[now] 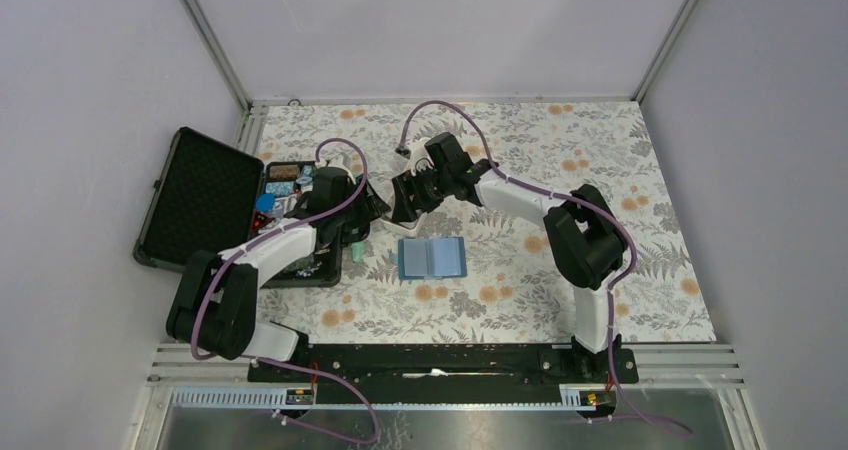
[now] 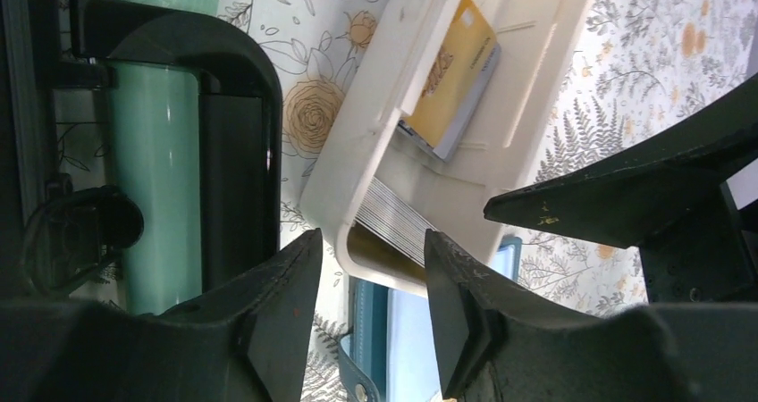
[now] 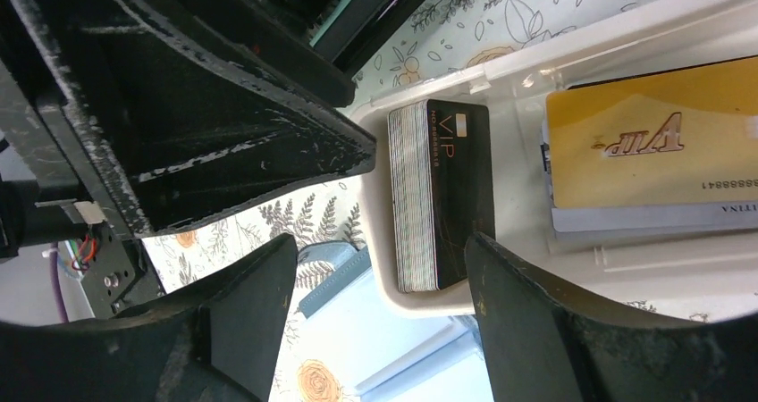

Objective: Put the credit cards into the card holder
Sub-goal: Pick up the credit card from the storage box.

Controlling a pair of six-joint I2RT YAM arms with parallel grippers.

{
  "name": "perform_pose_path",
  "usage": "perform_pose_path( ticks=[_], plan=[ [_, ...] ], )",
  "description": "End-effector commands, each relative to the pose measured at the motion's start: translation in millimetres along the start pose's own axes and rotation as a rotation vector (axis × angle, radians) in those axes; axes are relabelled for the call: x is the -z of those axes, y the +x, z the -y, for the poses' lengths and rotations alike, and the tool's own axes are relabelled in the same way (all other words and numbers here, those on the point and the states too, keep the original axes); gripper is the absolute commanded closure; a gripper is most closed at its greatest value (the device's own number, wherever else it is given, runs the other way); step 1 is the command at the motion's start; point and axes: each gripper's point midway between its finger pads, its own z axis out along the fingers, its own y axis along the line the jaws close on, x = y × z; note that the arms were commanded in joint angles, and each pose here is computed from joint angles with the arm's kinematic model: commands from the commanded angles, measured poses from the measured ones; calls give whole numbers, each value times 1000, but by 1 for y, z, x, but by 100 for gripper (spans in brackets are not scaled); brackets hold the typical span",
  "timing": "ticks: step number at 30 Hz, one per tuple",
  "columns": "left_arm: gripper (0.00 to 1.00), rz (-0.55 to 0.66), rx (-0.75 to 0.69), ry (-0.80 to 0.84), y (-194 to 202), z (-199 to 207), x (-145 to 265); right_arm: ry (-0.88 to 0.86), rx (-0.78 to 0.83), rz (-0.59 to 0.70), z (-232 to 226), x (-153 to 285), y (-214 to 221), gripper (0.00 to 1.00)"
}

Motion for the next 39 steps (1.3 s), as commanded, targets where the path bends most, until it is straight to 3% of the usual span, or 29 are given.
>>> perform_pose_path(
  ticks=[1, 16, 39],
  plan=[
    [53, 48, -20, 54, -22, 16, -8, -60, 77, -12, -5, -3, -10, 24],
    [63, 16, -13, 23, -13, 3, -22, -4, 90, -52, 21, -24, -3, 23],
    [82, 11, 2, 33, -8, 3, -22, -134, 134, -145, -18, -24, 21, 33]
  ],
)
